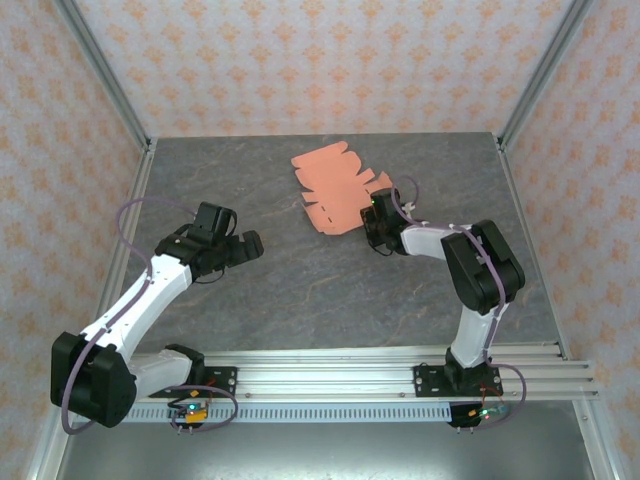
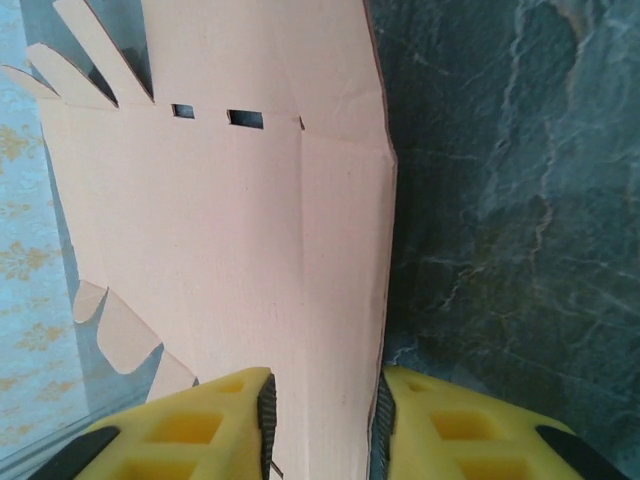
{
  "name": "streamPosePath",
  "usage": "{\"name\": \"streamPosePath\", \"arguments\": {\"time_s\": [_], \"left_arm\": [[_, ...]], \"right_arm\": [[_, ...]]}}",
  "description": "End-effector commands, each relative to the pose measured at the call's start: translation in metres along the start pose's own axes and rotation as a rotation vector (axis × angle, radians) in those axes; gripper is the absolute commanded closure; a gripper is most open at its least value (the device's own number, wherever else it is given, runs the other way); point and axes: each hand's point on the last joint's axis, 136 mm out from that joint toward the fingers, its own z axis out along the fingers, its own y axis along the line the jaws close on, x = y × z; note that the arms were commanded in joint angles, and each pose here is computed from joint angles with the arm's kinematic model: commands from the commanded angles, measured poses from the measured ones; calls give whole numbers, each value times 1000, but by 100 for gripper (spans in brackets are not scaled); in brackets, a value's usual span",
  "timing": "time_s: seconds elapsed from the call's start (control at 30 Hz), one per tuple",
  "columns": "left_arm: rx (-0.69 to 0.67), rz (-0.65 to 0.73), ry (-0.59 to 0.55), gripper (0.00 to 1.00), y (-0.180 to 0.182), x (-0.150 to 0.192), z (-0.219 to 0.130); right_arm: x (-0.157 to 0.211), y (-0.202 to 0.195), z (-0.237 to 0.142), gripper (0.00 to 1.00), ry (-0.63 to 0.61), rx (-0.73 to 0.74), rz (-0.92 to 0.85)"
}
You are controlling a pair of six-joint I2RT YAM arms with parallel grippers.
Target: Fold the paper box
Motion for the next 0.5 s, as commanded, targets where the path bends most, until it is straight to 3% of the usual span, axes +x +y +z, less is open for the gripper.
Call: {"name": "streamPosePath", "arguments": {"time_s": [0.0,0.1,0.37,0.47], "left_arm": [[-33,20,-30,0,6,-7,-9],[-26,20,-30,0,5,-7,-8],[-31,21,-32,0,6,-7,-8],[-40,50,-36,0,7,-8,-10]], "right_arm": [[-7,2,-7,65,-33,-4,7],[-7,-10,-4,60,-35,14,36],[-5,-24,12,59,-35,0,70],[-9,-18,13,68,-53,-16,47]]}}
